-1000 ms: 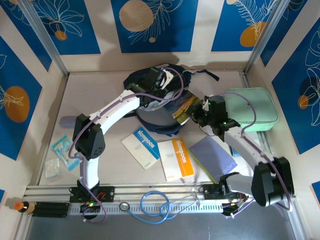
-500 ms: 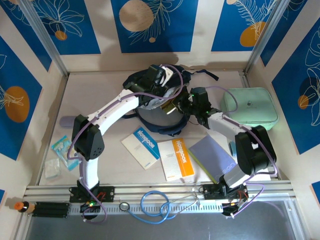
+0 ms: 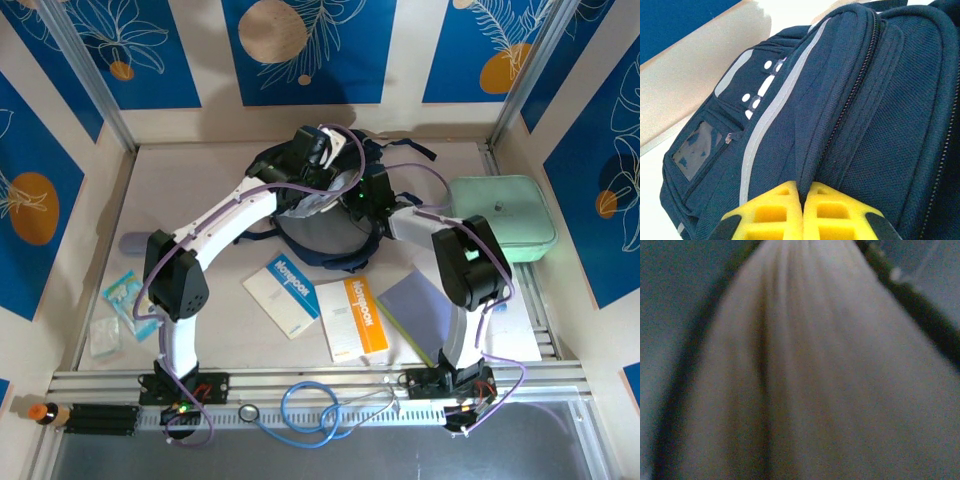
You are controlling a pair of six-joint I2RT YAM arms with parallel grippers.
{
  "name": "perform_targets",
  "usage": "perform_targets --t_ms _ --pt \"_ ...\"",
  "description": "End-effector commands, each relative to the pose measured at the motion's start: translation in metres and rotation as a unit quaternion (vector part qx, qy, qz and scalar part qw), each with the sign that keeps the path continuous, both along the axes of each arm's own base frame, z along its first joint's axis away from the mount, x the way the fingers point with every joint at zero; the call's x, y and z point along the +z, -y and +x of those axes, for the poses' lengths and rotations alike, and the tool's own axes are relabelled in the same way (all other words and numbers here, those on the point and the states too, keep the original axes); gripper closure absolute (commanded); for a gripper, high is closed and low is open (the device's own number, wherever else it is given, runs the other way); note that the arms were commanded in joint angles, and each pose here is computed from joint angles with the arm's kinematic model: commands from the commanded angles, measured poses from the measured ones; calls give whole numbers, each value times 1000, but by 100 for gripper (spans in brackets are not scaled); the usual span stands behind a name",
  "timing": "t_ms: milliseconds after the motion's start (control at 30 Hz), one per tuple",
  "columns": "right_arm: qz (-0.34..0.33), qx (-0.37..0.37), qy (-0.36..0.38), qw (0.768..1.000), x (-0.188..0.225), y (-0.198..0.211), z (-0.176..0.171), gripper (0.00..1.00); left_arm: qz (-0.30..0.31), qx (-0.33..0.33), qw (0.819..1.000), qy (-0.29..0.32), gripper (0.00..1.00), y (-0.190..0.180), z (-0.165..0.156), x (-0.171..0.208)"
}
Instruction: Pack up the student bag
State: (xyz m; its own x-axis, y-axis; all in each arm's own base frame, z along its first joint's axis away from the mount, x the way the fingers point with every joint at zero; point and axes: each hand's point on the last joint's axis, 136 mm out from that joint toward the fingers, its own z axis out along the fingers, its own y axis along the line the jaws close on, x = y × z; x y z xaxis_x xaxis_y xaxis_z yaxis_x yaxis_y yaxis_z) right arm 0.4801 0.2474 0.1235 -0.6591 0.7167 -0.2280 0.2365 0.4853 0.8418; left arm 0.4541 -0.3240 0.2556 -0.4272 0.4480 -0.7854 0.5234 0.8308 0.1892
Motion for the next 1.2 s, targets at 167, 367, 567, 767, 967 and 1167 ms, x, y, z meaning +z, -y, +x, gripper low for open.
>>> perform_targets --t_ms 167,367,567,767,967,1167 --pt "-20 -45 35 998 -4 -15 40 94 -97 7 992 77 100 -1 0 93" --pt "-18 -33 13 999 -29 -26 56 80 -105 8 993 60 100 -5 2 84" --pt "11 -11 12 1000 -17 -22 37 41 -102 25 993 48 100 -16 13 67" --pt "38 32 -5 999 1 -16 -7 30 -79 60 994 38 100 -39 28 40" --pt "47 45 -33 997 5 1 -51 30 -67 89 994 20 100 -61 41 10" --pt "-42 65 -15 997 2 28 -88 39 -14 112 993 12 100 -85 44 -25"
